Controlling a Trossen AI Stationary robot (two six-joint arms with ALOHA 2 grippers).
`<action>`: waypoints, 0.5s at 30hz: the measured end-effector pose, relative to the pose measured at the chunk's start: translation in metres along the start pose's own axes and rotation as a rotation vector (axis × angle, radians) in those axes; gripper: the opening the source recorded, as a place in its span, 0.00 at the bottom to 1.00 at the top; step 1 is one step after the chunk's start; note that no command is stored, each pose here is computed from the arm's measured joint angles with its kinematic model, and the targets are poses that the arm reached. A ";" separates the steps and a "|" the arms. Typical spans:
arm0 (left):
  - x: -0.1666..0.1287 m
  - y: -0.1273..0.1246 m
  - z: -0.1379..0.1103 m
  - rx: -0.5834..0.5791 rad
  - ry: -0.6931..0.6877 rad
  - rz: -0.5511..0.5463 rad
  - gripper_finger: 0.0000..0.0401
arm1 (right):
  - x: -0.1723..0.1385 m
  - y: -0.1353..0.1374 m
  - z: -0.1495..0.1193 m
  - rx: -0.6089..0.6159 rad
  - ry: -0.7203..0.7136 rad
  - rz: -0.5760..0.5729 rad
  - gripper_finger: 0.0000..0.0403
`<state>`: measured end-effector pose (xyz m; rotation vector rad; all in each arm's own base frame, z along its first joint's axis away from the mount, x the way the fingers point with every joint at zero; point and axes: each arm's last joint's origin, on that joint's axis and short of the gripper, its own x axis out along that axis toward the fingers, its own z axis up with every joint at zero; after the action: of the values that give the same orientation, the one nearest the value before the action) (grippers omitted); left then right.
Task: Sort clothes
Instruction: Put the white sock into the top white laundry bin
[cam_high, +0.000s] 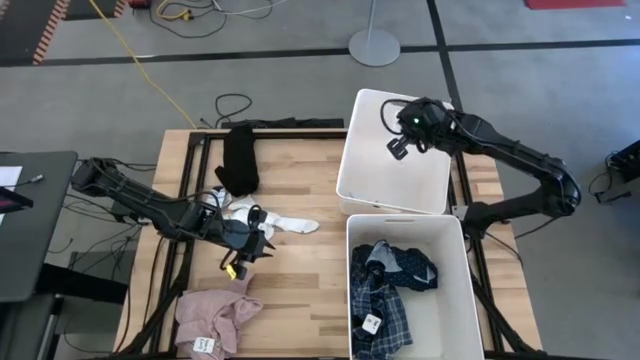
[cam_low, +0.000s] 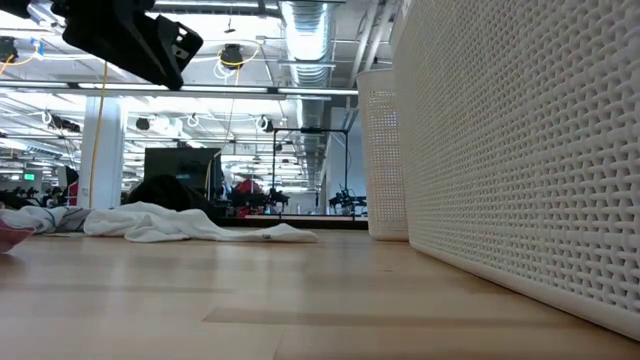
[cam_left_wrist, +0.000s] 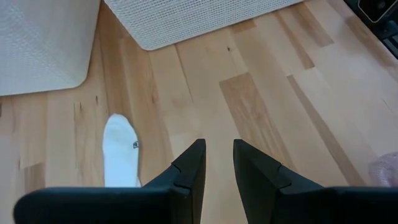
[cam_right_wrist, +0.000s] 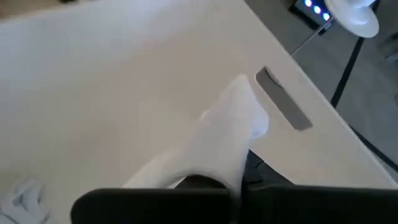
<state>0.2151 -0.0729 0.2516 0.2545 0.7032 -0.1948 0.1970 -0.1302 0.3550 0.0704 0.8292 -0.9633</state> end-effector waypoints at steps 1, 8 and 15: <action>0.000 0.000 0.000 -0.002 0.000 0.002 0.19 | 0.002 0.000 0.000 0.003 0.006 -0.001 0.02; 0.000 0.000 0.000 -0.014 0.001 0.004 0.19 | 0.021 0.001 -0.004 0.005 0.113 0.023 0.02; 0.000 0.000 0.000 -0.023 0.001 0.004 0.19 | 0.039 0.002 -0.008 0.035 0.227 0.140 0.04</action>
<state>0.2152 -0.0728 0.2515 0.2343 0.7051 -0.1824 0.2053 -0.1531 0.3229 0.2689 1.0019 -0.8475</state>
